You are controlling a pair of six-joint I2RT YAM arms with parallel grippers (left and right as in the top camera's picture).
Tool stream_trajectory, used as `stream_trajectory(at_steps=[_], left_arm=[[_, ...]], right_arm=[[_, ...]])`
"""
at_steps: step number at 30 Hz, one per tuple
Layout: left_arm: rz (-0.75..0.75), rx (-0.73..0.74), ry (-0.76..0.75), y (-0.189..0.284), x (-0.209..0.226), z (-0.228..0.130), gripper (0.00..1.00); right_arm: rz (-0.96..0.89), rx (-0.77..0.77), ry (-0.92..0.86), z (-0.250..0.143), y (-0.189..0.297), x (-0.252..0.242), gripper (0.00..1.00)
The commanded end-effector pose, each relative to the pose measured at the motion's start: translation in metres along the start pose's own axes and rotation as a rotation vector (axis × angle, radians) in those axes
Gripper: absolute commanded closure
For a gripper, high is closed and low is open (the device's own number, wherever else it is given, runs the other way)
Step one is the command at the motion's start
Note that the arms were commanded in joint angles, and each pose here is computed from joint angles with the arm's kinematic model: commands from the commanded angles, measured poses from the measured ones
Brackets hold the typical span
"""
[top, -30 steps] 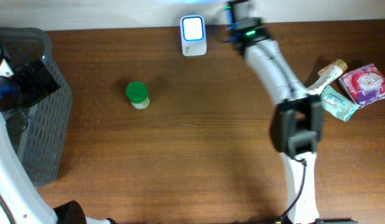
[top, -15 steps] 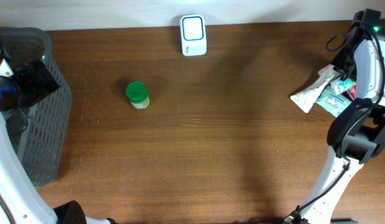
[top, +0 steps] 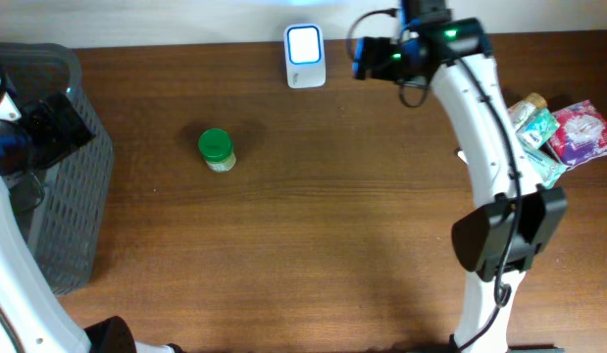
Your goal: Scan the item barcode
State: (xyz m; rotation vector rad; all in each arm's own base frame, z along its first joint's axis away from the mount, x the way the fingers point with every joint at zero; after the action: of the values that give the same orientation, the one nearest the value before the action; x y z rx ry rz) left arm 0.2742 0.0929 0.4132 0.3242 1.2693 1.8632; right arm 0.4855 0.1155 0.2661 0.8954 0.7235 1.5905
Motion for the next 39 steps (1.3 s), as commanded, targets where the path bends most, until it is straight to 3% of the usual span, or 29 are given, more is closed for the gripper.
stream_trajectory(at_steps=[1,4,8,12,16,21,26,27,32,33,34,37,39], left_arm=[[-0.007,-0.009,0.008,0.004,0.001,-0.001,0.01],[-0.007,-0.009,0.008,0.004,0.001,-0.001,0.01],[-0.007,-0.009,0.008,0.004,0.001,-0.001,0.01],[-0.007,-0.009,0.008,0.004,0.001,-0.001,0.01],[-0.007,-0.009,0.008,0.004,0.001,-0.001,0.01],[-0.006,-0.01,0.009,0.004,0.001,-0.001,0.01],[0.177,-0.097,0.009,0.007,0.021,0.009,0.01],[0.138,-0.111,0.019,0.006,0.016,0.013,0.01],[-0.377,0.062,0.025,0.013,-0.043,-0.002,0.01],[-0.455,0.072,-0.002,0.016,-0.055,-0.003,0.01],[-0.502,0.055,-0.131,0.019,-0.075,-0.009,0.01],[-0.409,0.074,-0.292,-0.002,-0.11,-0.03,0.01],[-0.314,0.141,-0.417,-0.045,-0.151,-0.054,0.01]], right_arm=[[0.067,-0.001,0.089,-0.008,-0.007,0.048,0.01],[0.043,0.03,0.082,-0.014,-0.007,0.047,0.01],[-0.133,0.136,-0.156,-0.021,0.006,-0.06,0.01],[-0.355,0.264,-0.365,-0.053,0.038,-0.18,0.02],[-0.392,0.254,-0.485,-0.063,0.055,-0.232,0.01],[-0.396,0.252,-0.497,-0.064,0.056,-0.237,0.01],[-0.396,0.253,-0.497,-0.064,0.056,-0.237,0.01],[-0.396,0.252,-0.496,-0.064,0.056,-0.237,0.01],[-0.396,0.252,-0.496,-0.064,0.056,-0.236,0.01],[-0.396,0.252,-0.496,-0.064,0.056,-0.236,0.01],[-0.396,0.252,-0.497,-0.064,0.056,-0.237,0.01],[-0.396,0.253,-0.496,-0.064,0.056,-0.237,0.01],[-0.396,0.253,-0.497,-0.064,0.056,-0.237,0.01]])
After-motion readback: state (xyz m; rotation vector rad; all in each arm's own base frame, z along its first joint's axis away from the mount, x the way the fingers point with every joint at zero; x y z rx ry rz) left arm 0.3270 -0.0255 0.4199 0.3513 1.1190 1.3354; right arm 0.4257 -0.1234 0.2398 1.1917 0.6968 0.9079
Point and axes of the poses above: each gripper's point midway between its finger pads, its own y axis back along the fingers, its own x axis along the line the jaws close on, z = x × y, the point moved 6 cm from there along y, back along the fingers, and after that the axes turned 8 degrees about y, right-handed, at the moved point
